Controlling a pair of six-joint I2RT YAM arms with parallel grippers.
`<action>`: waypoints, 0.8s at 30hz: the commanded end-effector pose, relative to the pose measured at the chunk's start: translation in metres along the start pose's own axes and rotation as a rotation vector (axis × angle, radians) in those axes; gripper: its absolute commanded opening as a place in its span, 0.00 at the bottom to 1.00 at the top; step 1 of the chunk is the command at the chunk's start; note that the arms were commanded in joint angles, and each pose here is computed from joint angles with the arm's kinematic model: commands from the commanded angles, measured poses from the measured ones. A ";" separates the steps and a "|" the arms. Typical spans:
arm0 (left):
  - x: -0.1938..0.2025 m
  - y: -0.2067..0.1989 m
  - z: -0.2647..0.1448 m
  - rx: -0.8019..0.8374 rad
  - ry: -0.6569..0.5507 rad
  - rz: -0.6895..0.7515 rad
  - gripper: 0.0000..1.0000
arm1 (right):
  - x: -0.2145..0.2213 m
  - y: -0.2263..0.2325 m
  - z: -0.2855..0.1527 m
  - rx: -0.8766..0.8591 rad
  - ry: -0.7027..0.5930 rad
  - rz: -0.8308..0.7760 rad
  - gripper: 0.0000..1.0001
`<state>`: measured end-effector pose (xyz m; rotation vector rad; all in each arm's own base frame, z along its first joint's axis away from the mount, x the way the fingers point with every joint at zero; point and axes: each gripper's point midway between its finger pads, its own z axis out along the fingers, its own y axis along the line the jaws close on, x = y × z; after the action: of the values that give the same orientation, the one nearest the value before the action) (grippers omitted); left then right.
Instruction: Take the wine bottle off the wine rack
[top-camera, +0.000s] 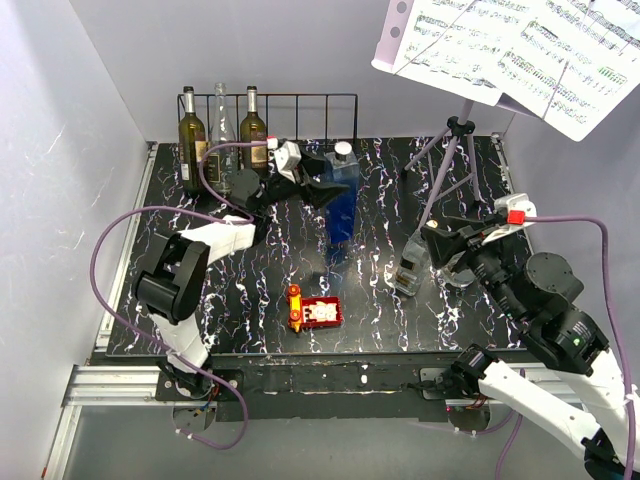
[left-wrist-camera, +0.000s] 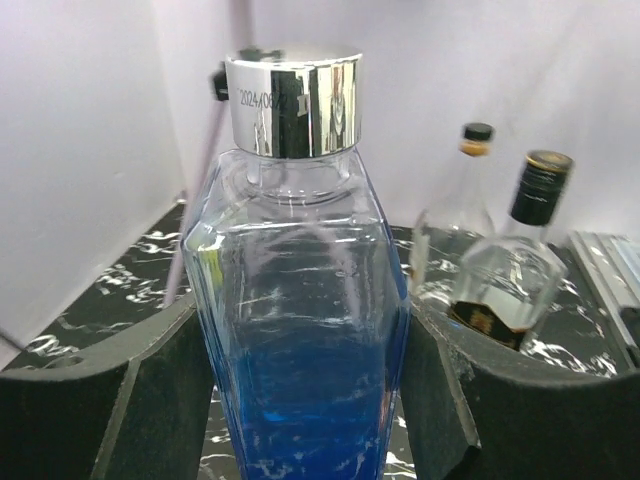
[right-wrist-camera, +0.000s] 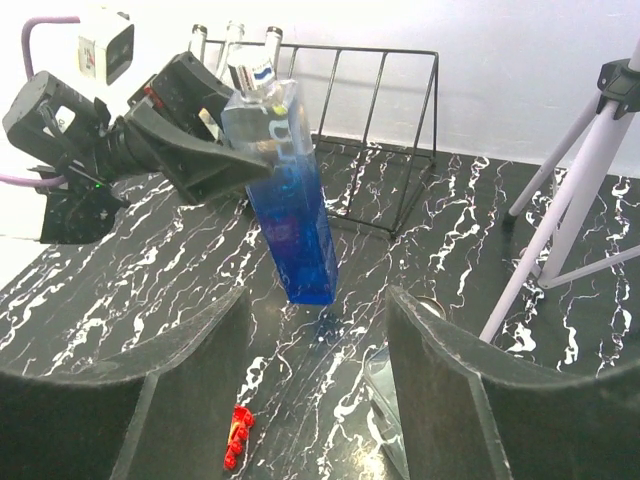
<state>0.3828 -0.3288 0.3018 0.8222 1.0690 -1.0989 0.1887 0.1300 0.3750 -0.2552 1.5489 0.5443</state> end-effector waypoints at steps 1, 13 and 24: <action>-0.058 -0.050 0.014 0.210 -0.183 0.243 0.00 | -0.006 0.004 0.013 -0.007 -0.039 -0.017 0.64; 0.006 -0.082 0.022 0.270 -0.123 0.229 0.00 | -0.018 0.038 0.089 -0.010 0.132 0.033 0.64; 0.014 -0.084 0.018 0.262 -0.155 0.210 0.00 | 0.024 0.040 0.130 0.045 0.289 0.020 0.66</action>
<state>0.3161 -0.3824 0.2441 1.0448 0.9802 -1.2419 0.2760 0.2274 0.3485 -0.3209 1.8592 0.4869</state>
